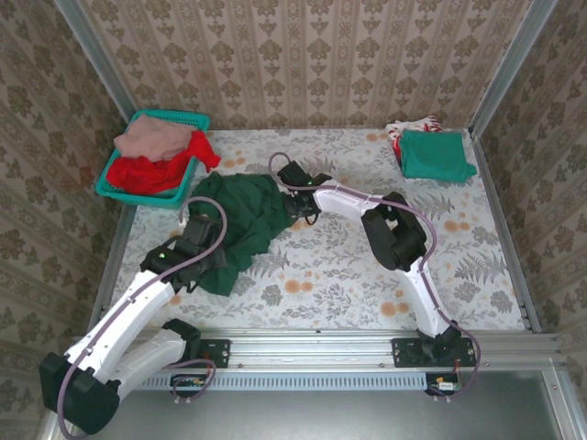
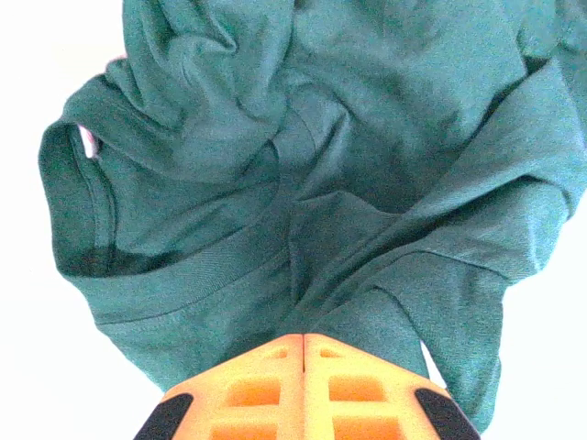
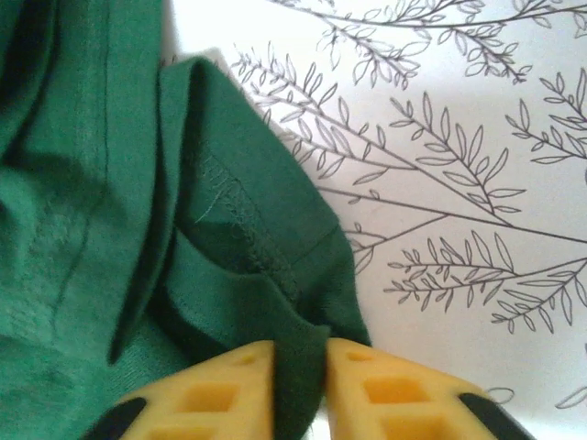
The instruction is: Fold and stack the t-shirts
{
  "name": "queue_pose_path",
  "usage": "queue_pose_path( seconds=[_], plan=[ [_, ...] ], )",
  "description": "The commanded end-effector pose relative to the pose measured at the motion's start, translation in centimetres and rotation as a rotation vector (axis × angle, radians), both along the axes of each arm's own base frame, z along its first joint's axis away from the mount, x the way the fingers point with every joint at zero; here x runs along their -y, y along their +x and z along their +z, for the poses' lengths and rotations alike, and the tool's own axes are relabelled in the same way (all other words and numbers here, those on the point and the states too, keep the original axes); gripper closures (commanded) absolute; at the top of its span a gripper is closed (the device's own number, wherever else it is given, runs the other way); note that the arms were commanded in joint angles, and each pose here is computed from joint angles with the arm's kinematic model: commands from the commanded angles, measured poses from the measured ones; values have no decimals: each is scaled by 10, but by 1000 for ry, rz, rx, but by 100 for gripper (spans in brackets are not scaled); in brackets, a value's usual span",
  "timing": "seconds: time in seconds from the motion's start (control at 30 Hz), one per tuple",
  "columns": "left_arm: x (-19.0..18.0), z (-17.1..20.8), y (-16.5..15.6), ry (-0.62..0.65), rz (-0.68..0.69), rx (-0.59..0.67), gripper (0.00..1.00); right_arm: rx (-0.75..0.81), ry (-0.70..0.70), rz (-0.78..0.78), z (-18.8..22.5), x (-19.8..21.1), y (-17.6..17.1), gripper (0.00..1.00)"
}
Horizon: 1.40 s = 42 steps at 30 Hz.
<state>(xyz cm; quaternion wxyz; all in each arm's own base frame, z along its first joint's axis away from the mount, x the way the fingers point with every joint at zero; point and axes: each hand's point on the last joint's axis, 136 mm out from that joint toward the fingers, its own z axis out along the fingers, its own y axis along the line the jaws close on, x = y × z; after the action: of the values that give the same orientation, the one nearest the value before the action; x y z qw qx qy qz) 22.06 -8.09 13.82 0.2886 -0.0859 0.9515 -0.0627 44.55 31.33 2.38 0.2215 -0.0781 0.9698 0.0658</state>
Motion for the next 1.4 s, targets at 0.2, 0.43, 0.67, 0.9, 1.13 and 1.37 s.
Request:
queue_pose_path(
  seconds=[0.2,0.43,0.67,0.9,1.13,1.37],
  plan=[
    [-12,59,2,13,-21,88,100,139,-128,-58,86,64,-46,100],
    [3,152,37,-4,-87,310,100,496,-76,-208,248,153,-97,100],
    [31,267,151,-27,-166,521,100,623,-74,-375,332,217,-48,100],
    [43,409,193,-41,-258,795,100,783,-24,-444,440,245,-12,100],
    [26,469,115,-49,-278,999,100,939,85,-461,512,267,-59,100],
    [-2,355,40,-139,-177,911,100,855,171,-418,427,272,-124,100]
  ],
)
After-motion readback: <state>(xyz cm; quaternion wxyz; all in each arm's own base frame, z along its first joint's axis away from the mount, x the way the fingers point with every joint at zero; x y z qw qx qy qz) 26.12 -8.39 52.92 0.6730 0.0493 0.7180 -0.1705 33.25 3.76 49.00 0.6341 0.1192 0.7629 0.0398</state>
